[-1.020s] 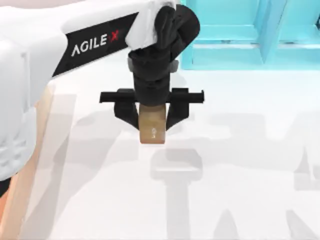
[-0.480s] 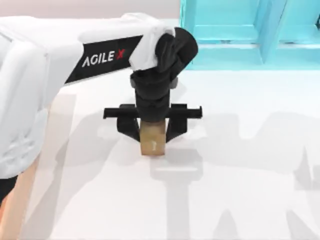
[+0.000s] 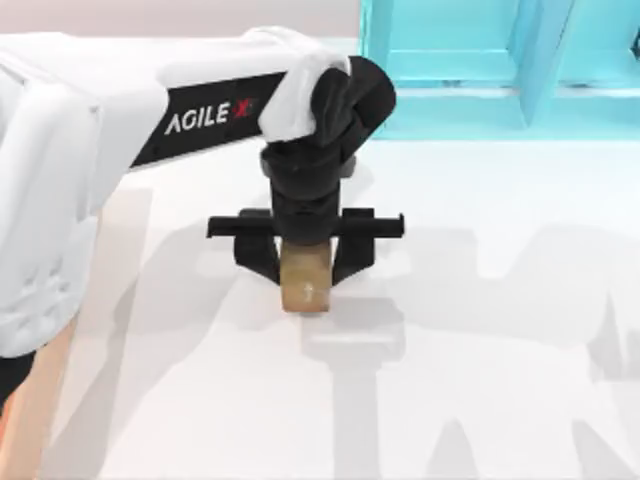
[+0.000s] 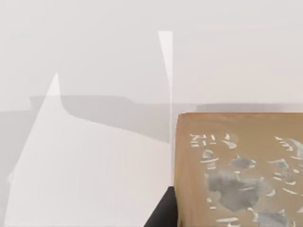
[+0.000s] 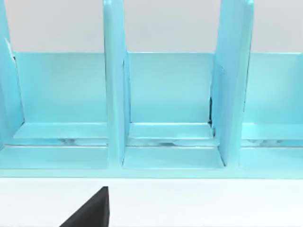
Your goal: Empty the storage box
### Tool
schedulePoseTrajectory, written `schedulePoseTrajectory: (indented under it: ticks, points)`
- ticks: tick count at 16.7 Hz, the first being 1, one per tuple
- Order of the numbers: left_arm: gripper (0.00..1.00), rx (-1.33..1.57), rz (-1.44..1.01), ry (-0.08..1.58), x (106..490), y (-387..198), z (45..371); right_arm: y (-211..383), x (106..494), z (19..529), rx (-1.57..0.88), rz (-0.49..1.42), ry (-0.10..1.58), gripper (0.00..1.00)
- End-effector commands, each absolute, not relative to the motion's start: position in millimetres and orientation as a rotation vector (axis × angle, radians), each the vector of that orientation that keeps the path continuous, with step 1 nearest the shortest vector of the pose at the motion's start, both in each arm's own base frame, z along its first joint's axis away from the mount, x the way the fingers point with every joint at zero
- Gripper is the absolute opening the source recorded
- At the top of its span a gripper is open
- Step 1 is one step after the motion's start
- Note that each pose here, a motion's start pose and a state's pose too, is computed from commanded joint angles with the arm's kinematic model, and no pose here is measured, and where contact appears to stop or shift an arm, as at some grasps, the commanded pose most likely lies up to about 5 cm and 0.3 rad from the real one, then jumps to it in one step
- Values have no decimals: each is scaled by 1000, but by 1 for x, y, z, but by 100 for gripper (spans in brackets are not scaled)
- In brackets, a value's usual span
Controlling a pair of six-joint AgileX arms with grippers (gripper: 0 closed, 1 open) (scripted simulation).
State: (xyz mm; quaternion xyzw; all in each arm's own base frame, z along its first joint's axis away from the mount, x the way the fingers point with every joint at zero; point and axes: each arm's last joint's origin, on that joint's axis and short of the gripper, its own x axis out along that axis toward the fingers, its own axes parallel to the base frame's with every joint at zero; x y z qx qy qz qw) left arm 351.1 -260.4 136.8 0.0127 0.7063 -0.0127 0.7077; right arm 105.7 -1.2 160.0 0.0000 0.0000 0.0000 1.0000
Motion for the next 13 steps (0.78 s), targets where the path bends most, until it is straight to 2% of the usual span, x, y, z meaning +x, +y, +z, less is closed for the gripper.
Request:
schedulePoseTrajectory:
  ticks: [8,13]
  points:
    - [98,28,-28,1569,351,-260,137,-1,106,160,0,0,0,100]
    - [100,28,-28,1569,351,-260,137,-1,106,160,0,0,0,100]
